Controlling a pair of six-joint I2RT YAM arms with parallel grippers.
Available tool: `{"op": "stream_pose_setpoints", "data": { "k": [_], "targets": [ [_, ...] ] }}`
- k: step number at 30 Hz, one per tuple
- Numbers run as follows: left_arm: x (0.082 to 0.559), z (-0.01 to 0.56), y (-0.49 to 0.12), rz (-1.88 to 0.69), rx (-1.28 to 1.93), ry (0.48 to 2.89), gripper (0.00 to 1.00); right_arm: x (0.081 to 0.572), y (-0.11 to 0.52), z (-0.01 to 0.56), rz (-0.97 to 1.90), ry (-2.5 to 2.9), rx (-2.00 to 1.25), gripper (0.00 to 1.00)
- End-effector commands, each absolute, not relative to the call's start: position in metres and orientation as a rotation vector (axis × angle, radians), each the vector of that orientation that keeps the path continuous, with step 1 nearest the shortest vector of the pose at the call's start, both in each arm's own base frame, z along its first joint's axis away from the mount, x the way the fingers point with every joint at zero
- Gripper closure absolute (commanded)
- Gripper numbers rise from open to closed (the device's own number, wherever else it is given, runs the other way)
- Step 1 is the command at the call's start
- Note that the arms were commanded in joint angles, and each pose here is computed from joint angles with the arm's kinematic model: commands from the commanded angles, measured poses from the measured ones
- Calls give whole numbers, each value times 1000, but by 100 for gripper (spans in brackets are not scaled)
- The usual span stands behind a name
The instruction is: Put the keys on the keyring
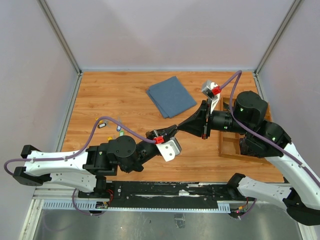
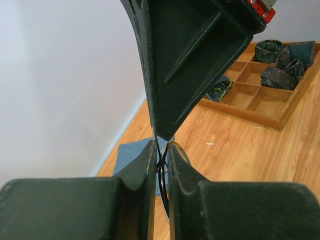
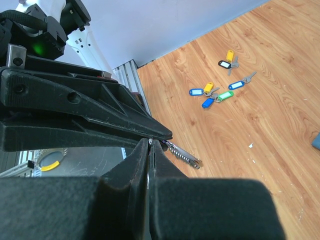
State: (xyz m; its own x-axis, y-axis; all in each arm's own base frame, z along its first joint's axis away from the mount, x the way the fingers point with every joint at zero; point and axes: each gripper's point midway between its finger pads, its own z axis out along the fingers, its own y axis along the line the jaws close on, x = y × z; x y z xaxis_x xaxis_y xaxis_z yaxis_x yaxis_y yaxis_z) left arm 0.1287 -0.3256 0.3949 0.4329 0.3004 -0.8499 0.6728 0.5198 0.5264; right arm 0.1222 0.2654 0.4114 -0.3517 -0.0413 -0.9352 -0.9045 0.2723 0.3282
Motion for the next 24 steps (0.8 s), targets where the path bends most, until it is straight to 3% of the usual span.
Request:
{"op": "stream_pose_setpoints", "data": {
  "k": [1,24],
  "targets": [
    [121,406,-329,-355,1065,1125,99,123,263,435,1193,1573,-857,100],
    [117,399,-338,-355,1099,1128,99,131,267,445,1181,1552,-833,100]
  ]
}}
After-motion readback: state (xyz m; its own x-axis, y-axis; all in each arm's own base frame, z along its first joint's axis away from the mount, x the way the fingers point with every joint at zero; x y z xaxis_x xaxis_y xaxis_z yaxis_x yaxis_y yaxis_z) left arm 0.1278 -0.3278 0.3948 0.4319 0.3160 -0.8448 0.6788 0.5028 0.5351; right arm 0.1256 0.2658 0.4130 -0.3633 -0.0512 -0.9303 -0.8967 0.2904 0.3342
